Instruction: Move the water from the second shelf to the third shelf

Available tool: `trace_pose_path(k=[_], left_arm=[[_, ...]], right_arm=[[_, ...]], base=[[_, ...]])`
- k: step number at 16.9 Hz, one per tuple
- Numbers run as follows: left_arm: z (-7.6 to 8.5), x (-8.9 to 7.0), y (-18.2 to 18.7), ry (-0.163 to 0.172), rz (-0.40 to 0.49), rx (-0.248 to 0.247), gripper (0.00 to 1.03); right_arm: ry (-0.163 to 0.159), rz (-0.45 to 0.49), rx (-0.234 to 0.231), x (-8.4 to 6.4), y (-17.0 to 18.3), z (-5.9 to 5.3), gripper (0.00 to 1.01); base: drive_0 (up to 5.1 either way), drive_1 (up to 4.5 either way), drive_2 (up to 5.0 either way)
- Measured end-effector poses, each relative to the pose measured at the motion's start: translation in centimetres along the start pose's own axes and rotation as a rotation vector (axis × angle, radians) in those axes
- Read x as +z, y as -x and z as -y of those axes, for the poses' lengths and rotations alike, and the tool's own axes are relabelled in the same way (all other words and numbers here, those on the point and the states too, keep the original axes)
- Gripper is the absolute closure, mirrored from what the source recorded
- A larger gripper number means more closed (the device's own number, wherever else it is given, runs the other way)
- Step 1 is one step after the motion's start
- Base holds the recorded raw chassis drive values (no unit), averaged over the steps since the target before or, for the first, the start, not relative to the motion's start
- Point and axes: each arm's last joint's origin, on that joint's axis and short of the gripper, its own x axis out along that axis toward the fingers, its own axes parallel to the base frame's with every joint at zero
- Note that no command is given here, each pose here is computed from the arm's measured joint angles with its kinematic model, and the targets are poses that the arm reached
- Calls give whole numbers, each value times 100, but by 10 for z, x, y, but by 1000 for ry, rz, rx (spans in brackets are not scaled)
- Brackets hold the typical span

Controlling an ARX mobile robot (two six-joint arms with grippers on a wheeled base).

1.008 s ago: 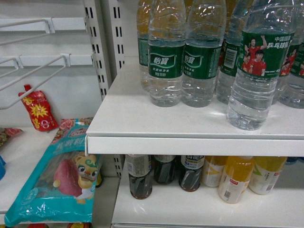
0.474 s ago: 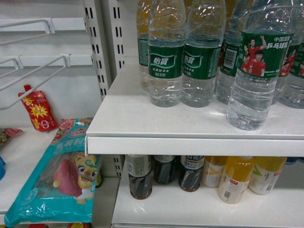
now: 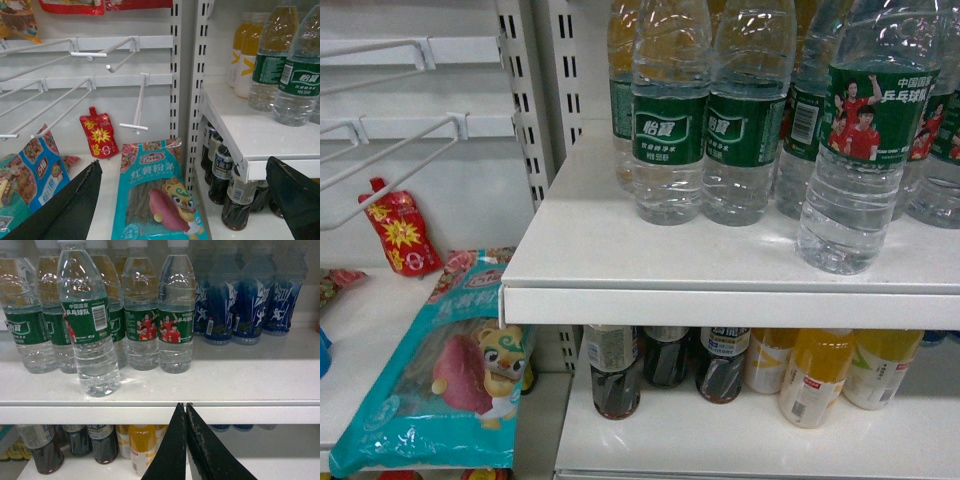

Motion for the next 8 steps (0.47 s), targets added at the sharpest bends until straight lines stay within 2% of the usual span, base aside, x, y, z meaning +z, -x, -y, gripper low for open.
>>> trace_pose_path(k=[3, 4, 6, 8], left_arm=[[0, 0, 0, 0, 0, 0, 5], [0, 0, 0, 0, 0, 0, 5], [0, 0, 0, 0, 0, 0, 5], [0, 0, 0, 0, 0, 0, 5]], right_arm=[[0, -5, 0, -1, 0, 0, 97], [0, -5, 0, -1, 0, 0, 85], [0, -5, 0, -1, 0, 0, 66], [0, -5, 0, 0, 0, 0, 40]], base=[[0, 0, 0], [0, 0, 0], [0, 0, 0], [0, 0, 0]])
